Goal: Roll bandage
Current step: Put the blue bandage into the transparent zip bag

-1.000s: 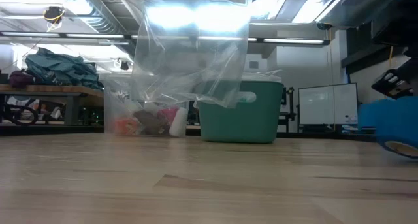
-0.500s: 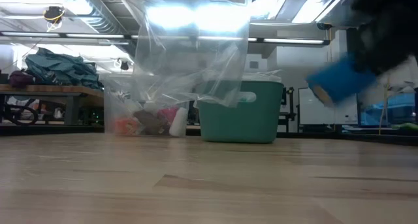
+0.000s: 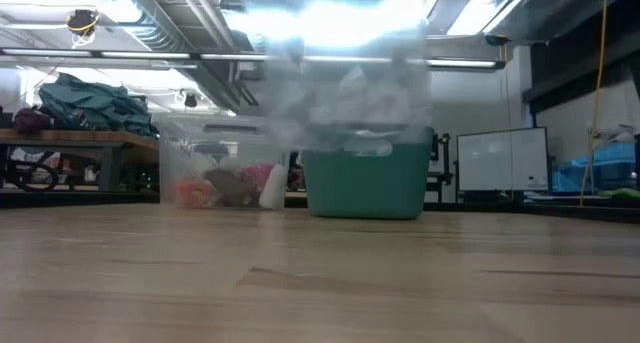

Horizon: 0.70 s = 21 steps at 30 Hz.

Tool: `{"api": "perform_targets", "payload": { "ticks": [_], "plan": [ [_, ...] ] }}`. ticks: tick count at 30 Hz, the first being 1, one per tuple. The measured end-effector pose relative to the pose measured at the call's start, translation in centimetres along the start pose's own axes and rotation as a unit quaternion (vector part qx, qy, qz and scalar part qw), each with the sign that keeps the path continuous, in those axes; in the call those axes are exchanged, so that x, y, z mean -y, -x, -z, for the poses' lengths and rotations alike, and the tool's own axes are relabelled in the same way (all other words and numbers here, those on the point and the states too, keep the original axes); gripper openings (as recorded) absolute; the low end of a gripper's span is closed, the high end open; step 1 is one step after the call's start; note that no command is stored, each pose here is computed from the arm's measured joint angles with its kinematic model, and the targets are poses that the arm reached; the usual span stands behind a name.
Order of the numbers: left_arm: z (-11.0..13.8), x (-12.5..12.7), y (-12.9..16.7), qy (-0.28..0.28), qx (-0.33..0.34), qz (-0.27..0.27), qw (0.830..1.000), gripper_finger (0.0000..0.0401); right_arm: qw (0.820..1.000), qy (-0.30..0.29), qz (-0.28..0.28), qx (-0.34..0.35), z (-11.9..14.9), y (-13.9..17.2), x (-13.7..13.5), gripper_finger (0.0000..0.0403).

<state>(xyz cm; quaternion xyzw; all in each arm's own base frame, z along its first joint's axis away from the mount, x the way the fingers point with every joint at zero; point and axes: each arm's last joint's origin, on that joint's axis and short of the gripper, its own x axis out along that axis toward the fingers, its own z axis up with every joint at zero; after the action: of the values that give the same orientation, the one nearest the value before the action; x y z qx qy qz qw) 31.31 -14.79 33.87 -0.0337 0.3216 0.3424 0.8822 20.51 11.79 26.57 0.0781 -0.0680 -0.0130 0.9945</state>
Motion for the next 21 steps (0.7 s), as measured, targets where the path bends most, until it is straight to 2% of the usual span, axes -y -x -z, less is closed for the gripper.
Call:
{"api": "perform_targets", "payload": {
  "ticks": [6,12,21],
  "plan": [
    [-1.0,1.6,-1.9,-0.014,0.023,0.025,0.999,0.0000,0.997,0.061,0.016,-0.039,-2.1,-1.8,-0.1,0.0009],
    [-1.7,2.3,-3.1,-0.017,0.037,0.034,0.999,0.0000,0.995,0.095,0.005,-0.038,-3.9,-2.4,-0.5,0.0010],
    [-2.8,2.6,-3.5,-0.006,0.066,0.051,0.997,0.0000,0.992,0.101,0.006,-0.071,-3.1,-2.7,-0.6,0.0009]
  ]
}}
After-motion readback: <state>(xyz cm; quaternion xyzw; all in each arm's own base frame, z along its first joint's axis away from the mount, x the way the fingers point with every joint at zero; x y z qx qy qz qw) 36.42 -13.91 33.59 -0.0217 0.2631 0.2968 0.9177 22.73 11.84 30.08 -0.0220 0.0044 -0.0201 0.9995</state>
